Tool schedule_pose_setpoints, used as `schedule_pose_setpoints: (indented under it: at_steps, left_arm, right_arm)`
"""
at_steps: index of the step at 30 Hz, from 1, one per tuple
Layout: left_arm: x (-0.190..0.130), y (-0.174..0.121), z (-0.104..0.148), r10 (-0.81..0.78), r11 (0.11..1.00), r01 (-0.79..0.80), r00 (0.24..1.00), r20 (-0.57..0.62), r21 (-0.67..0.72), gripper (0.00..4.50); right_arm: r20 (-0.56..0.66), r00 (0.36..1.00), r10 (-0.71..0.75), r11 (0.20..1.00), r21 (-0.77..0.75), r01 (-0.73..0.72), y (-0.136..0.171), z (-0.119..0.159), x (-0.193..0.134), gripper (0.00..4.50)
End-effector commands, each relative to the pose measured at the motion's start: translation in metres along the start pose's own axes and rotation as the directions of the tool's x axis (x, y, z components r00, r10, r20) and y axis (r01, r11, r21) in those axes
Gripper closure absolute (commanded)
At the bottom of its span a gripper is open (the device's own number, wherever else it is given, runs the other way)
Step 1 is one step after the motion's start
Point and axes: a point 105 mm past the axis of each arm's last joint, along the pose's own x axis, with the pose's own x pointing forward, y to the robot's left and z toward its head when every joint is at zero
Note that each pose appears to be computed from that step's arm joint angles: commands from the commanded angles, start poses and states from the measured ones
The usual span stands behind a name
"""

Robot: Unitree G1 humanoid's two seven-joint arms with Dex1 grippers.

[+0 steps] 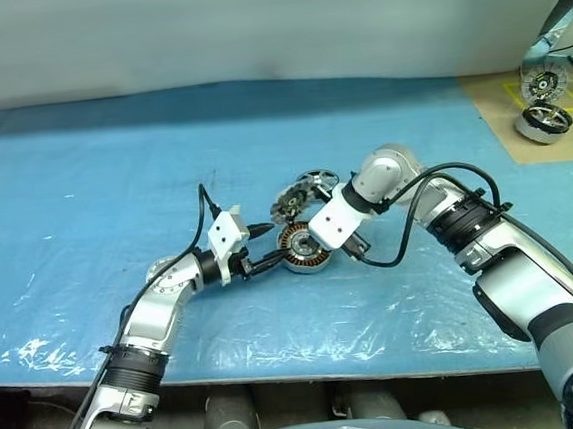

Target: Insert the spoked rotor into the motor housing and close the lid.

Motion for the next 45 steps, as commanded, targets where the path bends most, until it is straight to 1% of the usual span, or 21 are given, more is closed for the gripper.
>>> schedule_pose_setpoints:
  at_steps: [1, 5, 6, 8, 12, 18, 22, 25, 28, 32, 35, 38, 45]
  left_arm:
    - [-0.004, 0.002, 0.008, 0.007, 1.0, -0.007, 0.999, 0.032, 0.021, 1.48]
    - [-0.005, 0.001, 0.008, 0.009, 1.0, -0.01, 0.999, 0.031, 0.022, 1.48]
    - [-0.005, 0.001, 0.008, 0.011, 1.0, -0.012, 0.999, 0.032, 0.022, 1.48]
    - [-0.005, 0.001, 0.009, 0.014, 1.0, -0.015, 0.999, 0.035, 0.022, 1.48]
    - [-0.005, -0.001, 0.008, 0.017, 1.0, -0.018, 0.999, 0.037, 0.021, 1.48]
    - [-0.008, -0.003, 0.005, 0.007, 1.0, -0.007, 1.0, 0.03, 0.023, 1.48]
    - [-0.015, -0.009, 0.004, -0.045, 0.999, 0.045, 0.998, 0.038, 0.003, 1.48]
    - [-0.021, -0.009, -0.004, -0.058, 0.998, 0.059, 0.998, 0.023, -0.002, 1.48]
    - [-0.023, -0.007, -0.014, -0.064, 0.998, 0.064, 0.998, -0.007, 0.021, 1.48]
    - [-0.019, -0.003, -0.024, -0.053, 0.998, 0.053, 0.999, -0.011, 0.028, 1.48]
    - [-0.017, -0.003, -0.026, -0.05, 0.998, 0.05, 0.999, -0.007, 0.034, 1.48]
    - [-0.015, -0.002, -0.023, -0.047, 0.998, 0.047, 0.999, -0.002, 0.04, 1.48]
    - [-0.014, 0.002, -0.015, -0.037, 0.998, 0.037, 0.999, 0.0, 0.05, 1.48]
  right_arm:
    - [-0.016, 1.0, -0.001, 0.999, -0.055, 0.001, -0.009, 0.006, -0.014, 4.48]
    - [-0.023, 1.0, 0.002, 0.998, -0.066, -0.003, -0.011, 0.004, -0.015, 4.48]
    - [-0.026, 1.0, 0.001, 0.997, -0.076, -0.003, -0.011, 0.003, -0.014, 4.31]
    - [-0.029, 1.0, -0.001, 0.996, -0.088, -0.002, -0.013, 0.003, -0.014, 3.94]
    - [-0.031, 0.999, -0.011, 0.995, -0.095, 0.008, -0.016, 0.003, -0.013, 2.57]
    - [-0.032, 0.999, 0.003, 0.995, -0.104, -0.006, -0.016, 0.003, -0.011, 2.57]
    - [-0.022, 1.0, 0.013, 0.993, -0.117, -0.015, -0.016, 0.006, -0.009, 2.57]
    - [-0.028, 0.999, 0.015, 0.991, -0.132, -0.019, -0.016, 0.006, -0.008, 2.57]
    - [-0.051, 0.999, 0.005, 0.988, -0.151, -0.012, -0.019, 0.003, -0.006, 2.57]
    - [-0.064, 0.998, 0.017, 0.986, -0.163, -0.027, -0.017, 0.0, -0.003, 2.57]
    - [-0.085, 0.996, 0.032, 0.983, -0.179, -0.047, -0.014, -0.004, 0.0, 2.57]
    - [-0.085, 0.996, 0.038, 0.981, -0.189, -0.054, -0.014, -0.003, 0.001, 3.15]
    - [-0.1, 0.994, 0.039, 0.968, -0.243, -0.062, -0.016, -0.001, 0.003, 3.15]
